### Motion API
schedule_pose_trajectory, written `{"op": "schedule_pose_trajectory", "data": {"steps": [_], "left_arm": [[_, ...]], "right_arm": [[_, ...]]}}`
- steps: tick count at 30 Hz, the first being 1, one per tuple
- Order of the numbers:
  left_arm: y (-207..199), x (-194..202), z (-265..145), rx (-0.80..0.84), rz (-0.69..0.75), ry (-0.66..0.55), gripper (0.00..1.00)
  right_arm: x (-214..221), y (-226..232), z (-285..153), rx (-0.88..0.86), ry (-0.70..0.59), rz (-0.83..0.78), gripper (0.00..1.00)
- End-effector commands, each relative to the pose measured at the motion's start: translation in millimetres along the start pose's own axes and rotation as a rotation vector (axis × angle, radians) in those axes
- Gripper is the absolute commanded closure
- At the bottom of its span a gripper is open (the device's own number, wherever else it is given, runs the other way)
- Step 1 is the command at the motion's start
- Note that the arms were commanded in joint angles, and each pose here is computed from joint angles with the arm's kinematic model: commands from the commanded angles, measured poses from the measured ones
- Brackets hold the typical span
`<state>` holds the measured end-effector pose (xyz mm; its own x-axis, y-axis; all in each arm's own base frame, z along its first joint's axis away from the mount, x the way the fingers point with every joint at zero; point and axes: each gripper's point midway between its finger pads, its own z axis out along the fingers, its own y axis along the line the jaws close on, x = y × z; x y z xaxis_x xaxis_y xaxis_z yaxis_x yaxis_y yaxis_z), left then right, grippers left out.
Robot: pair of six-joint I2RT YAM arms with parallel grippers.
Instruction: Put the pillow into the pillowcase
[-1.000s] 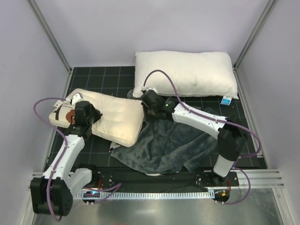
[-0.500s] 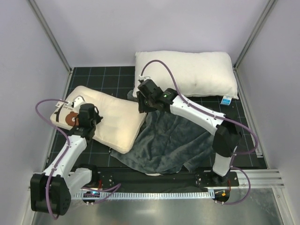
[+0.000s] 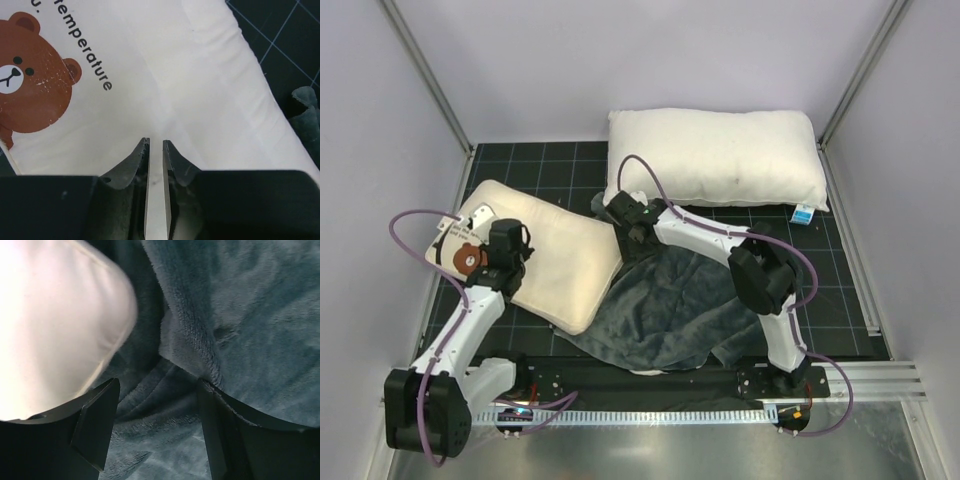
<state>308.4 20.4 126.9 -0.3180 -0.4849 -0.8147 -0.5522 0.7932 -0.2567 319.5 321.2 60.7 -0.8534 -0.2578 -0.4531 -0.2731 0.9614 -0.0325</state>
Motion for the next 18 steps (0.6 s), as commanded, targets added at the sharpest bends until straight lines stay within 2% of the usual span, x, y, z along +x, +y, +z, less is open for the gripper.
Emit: {"op": "schedule_pose_trajectory", "data": {"steps": [1,5,6,9,10,11,13,14,17,18], "left_arm": [[-22,-36,-9,0.075,-0.055,-0.088,0.77],[-34,-27,-12,0.124,-0.033,-0.035,0.58],[-36,-25,-14,0.131,-0.021,-0.027,0.50],[-47,-23,-22,0.175,0.001,-0.007,0.41],[-48,-20,-25,0.182,0.015,0.004,0.40],[-54,-21,-28,0.203,0.023,0.007,0.38],[-69,-8,-38,0.251,0.064,0.037,0.37],[-76,-1,-42,0.272,0.087,0.050,0.33],[-94,19,-53,0.317,0.152,0.077,0.29],[-100,29,-54,0.342,0.170,0.112,0.28]], "right_arm": [[-14,-15,-8,0.073,-0.048,-0.003,0.30],[-7,-25,2,0.138,-0.031,-0.016,0.35],[-7,-26,4,0.146,-0.030,-0.018,0.35],[-3,-34,15,0.198,-0.025,-0.028,0.46],[-3,-36,17,0.213,-0.023,-0.029,0.52],[-5,-40,19,0.231,-0.027,-0.022,0.75],[-6,-40,14,0.225,-0.026,-0.010,0.93],[-12,-37,2,0.191,-0.049,0.007,0.96],[-23,-27,-17,0.092,-0.119,0.044,0.96],[-34,-16,-36,0.010,-0.160,0.065,0.96]]}}
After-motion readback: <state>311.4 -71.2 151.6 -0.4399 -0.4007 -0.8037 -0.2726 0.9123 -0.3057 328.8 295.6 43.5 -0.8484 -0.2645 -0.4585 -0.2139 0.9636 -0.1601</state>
